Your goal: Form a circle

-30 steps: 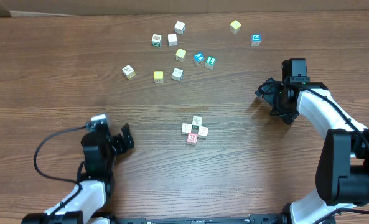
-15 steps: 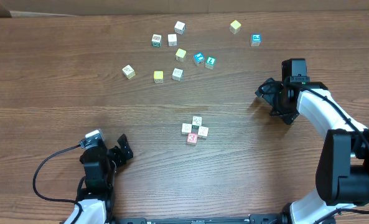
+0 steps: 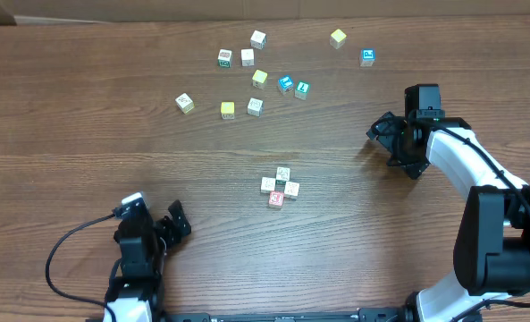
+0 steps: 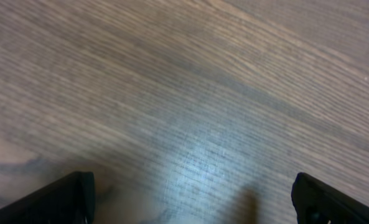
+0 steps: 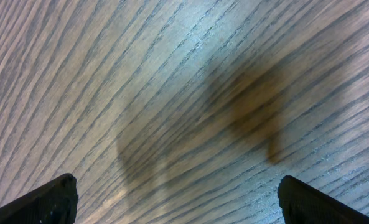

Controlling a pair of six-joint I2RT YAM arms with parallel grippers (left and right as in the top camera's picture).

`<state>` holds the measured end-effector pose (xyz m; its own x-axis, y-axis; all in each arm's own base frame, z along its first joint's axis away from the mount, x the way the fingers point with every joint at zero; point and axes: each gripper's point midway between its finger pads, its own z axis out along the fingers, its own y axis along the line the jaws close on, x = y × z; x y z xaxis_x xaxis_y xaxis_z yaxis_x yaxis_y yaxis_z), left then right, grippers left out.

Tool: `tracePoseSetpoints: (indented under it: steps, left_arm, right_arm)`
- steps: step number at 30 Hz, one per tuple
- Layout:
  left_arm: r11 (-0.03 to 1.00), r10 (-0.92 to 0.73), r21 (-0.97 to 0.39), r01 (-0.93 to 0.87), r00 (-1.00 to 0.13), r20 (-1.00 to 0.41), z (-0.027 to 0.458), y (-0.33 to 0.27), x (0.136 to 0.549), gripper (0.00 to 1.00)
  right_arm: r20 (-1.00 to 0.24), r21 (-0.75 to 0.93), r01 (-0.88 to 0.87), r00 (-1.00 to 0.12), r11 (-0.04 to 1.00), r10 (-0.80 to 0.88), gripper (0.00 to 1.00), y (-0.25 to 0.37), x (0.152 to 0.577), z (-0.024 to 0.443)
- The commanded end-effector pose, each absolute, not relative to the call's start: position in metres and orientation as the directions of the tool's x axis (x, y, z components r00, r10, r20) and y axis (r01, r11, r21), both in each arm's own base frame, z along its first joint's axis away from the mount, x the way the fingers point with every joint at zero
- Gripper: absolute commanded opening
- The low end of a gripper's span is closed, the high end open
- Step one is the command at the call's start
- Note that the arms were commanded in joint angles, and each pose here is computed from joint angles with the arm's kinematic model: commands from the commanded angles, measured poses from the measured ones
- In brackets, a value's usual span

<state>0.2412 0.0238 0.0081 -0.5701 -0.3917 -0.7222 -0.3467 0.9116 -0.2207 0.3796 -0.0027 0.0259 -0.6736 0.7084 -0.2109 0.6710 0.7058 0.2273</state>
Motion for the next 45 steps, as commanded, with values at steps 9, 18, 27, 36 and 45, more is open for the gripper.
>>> tracePoseSetpoints:
  steps: [9,18,27,36,45]
  left_arm:
    - [0.952,-0.276,-0.163,-0.259,-0.498,-0.822,0.042,0.025,0.237,1.00]
    - [0.981,-0.161,-0.099,-0.169,-0.410,-0.898,0.072,0.022,0.245,1.00]
    - [0.993,-0.044,-0.024,-0.116,-0.172,-0.984,0.133,0.021,0.248,1.00]
    - [0.996,-0.024,-0.018,-0.086,-0.074,-0.997,0.156,0.016,0.245,0.99]
    - [0.996,-0.031,-0.025,-0.086,-0.069,-0.997,0.157,0.016,0.246,1.00]
  right_arm:
    - [-0.210,0.225,0.676,-0.670,0.702,0.712,1.00,-0.004,0.379,0.024]
    - [-0.210,0.225,0.676,-0.670,0.702,0.712,1.00,-0.004,0.379,0.024]
    - [-0.210,0.225,0.676,-0.670,0.702,0.712,1.00,-0.004,0.379,0.024]
    - [-0.210,0.225,0.676,-0.670,0.702,0.712,1.00,-0.004,0.379,0.024]
    - [-0.210,0.225,0.676,-0.670,0.702,0.712,1.00,-0.004,0.379,0.024]
